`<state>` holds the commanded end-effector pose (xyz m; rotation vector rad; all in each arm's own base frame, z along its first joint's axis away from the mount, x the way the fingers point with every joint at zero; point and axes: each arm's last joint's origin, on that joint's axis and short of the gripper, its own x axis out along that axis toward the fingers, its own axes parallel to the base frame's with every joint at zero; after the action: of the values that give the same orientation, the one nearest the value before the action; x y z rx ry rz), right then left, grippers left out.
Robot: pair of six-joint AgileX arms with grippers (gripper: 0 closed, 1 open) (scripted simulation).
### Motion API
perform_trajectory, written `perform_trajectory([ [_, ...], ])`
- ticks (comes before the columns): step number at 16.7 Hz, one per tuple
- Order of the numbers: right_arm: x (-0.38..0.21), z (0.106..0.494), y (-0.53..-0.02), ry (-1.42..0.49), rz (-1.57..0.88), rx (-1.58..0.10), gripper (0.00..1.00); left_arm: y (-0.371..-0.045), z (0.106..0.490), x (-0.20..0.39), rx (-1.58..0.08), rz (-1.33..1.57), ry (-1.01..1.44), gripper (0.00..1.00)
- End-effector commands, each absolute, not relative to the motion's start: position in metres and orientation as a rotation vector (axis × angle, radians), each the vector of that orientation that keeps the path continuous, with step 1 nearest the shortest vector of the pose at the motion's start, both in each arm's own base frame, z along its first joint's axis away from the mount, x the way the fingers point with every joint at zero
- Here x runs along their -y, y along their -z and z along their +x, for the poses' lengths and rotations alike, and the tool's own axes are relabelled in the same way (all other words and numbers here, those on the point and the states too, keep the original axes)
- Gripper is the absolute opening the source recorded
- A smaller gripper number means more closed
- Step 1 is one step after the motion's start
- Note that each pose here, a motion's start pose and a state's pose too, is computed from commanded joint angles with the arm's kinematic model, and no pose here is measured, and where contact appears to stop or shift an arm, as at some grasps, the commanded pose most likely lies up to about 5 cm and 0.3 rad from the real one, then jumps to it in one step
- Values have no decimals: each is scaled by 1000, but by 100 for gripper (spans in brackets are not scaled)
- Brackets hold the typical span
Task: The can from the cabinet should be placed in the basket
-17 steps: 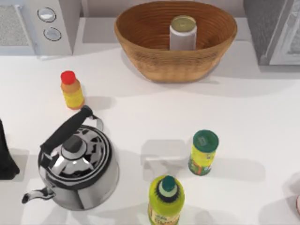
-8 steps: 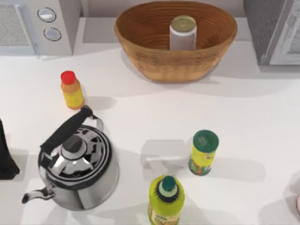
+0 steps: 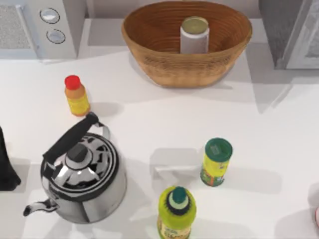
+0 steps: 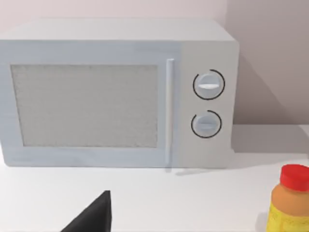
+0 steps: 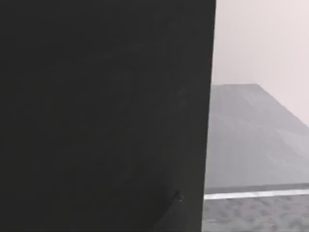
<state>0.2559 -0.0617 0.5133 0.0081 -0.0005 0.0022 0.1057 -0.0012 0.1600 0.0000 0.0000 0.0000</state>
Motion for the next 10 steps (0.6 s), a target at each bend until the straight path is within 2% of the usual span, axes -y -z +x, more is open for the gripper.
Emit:
perform_trajectory([
  [6,-50,251,-512,0,5,-2,100,-160,106,1,0,0,0,100],
  [10,-91,232,-510,-1,3,-2,100,-160,106,1,0,0,0,100],
])
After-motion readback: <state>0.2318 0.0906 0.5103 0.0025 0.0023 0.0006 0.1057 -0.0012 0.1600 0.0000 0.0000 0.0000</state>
